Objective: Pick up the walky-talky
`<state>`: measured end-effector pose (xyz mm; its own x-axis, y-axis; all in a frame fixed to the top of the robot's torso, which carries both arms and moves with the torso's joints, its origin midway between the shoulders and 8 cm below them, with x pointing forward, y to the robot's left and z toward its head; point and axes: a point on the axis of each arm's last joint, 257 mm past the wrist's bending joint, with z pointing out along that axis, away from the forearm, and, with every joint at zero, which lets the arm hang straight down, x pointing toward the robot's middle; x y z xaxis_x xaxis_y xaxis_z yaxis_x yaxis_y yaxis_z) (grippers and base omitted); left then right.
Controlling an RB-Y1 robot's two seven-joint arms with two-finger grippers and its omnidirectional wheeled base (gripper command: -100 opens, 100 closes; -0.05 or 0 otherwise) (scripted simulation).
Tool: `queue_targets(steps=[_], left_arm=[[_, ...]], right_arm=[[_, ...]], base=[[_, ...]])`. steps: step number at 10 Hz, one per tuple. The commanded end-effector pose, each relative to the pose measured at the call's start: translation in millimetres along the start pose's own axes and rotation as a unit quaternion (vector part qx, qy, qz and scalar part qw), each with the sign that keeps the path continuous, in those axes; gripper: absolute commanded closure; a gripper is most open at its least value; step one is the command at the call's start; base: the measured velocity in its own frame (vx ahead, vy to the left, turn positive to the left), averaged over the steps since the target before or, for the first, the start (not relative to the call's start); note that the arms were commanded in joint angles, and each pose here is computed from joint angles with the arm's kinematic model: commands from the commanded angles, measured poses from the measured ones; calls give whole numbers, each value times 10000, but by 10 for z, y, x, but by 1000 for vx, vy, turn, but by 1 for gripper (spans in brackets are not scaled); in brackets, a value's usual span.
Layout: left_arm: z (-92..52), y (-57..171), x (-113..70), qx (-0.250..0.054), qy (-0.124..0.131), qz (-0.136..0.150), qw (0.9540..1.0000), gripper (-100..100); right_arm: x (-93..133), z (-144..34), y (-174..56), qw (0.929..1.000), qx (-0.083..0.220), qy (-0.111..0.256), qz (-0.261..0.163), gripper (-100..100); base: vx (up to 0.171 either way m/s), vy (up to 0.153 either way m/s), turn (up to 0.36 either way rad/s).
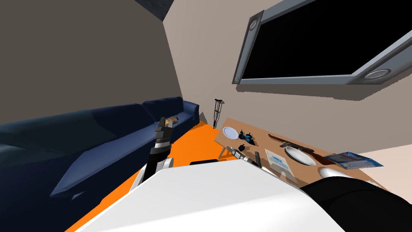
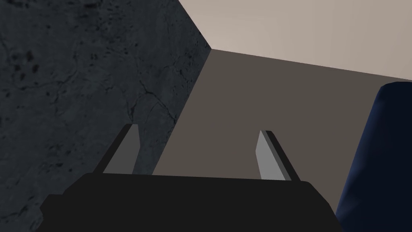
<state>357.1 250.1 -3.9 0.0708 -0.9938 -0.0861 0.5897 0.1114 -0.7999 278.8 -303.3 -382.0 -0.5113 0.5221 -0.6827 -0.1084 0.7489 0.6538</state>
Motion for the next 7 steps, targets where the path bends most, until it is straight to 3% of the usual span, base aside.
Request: queue_targets(steps=[1,3,4,5,7], left_arm=[[0,0,0,0,0,0,10000,0],[0,0,0,0,0,0,10000,0],[0,0,0,-1,0,1,10000,0],[0,0,0,0,0,0,10000,0],[0,0,0,0,0,0,10000,0]], right_arm=[[94,-101,-217,9994,234,208,-125,-100],[175,-235,-455,9973,462,471,-323,-100],[234,-382,-686,9937,683,723,-523,-100],[236,-385,-691,9936,689,725,-522,-100],[276,-546,-923,9885,914,969,-720,-100]], base=[[11,10,87],[7,9,87],[3,10,123],[1,5,60],[0,7,103]])
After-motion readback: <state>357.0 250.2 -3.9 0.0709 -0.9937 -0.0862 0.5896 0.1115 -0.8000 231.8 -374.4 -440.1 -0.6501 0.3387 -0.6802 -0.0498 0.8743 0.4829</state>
